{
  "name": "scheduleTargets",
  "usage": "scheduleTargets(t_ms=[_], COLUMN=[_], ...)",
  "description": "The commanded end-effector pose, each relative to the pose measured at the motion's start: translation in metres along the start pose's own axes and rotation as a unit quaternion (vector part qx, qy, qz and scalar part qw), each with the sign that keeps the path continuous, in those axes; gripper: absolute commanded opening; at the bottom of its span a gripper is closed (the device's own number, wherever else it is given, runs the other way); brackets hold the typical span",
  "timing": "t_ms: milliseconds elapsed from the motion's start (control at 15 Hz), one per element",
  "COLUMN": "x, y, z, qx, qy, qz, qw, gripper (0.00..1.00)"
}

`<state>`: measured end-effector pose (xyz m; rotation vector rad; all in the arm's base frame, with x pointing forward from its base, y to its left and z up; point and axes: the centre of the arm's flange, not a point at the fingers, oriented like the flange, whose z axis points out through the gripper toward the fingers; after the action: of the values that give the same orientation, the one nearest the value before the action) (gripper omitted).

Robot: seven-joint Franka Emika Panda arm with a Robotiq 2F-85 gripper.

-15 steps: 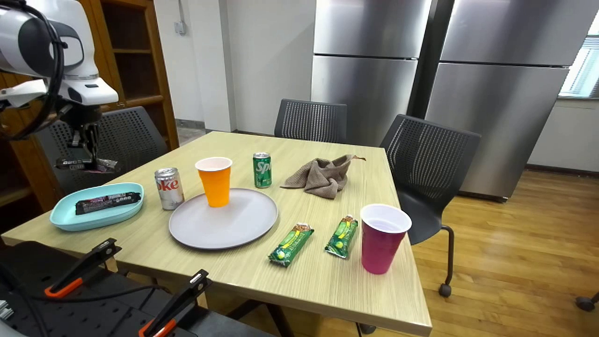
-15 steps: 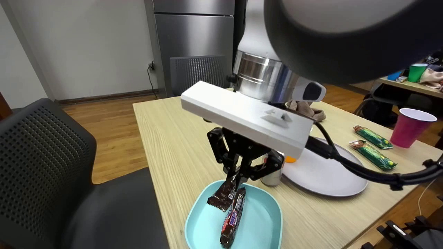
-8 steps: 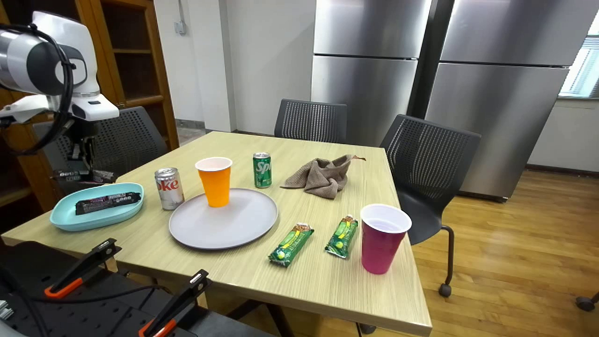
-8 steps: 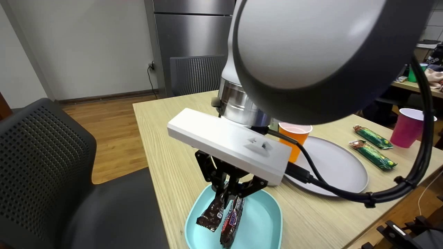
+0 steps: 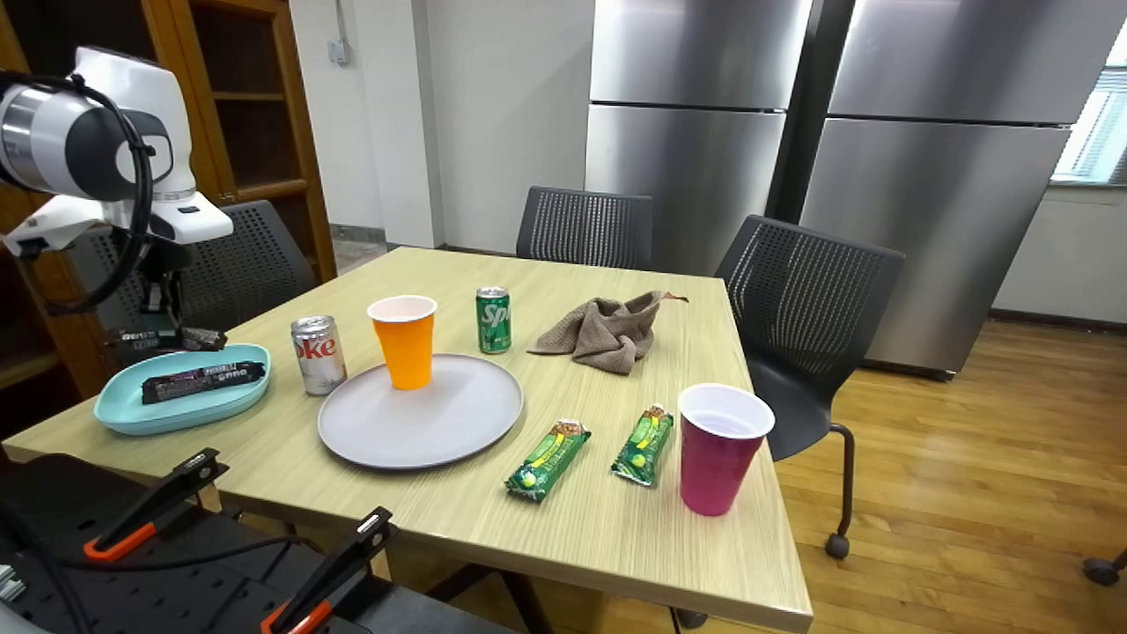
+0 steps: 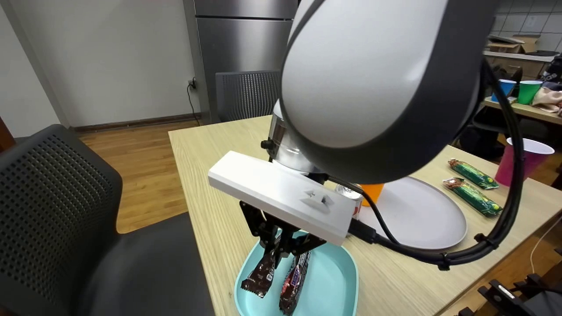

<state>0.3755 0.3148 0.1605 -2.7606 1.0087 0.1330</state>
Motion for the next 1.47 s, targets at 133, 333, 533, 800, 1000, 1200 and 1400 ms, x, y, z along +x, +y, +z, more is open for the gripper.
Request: scheduleTargets(t_ms=[133, 333, 533, 800, 1000, 1200, 1400], x=[0.001, 0.006, 0.008, 0.011, 0.02, 0.033, 0.042], y=[-0.005, -0.003, -0.002, -0.004, -0.002, 0.005, 0.009], z=[0.004, -0.006, -0.018, -0.038, -0.065, -0.099, -0.137], qx=[0.018, 0.027, 0.036, 0.039, 0.031, 0.026, 0.02], qy=[0.016, 0.026, 0.029, 0.038, 0.053, 0.067, 0.06], qz=[-0.02, -0.015, -0.017, -0.017, -0.022, -0.03, -0.023], qw=[0.9995, 0.9992, 0.9988, 0.9984, 0.9978, 0.997, 0.9977], gripper=[0.4, 0.61, 0.82, 1.0, 1.0, 1.0, 1.0])
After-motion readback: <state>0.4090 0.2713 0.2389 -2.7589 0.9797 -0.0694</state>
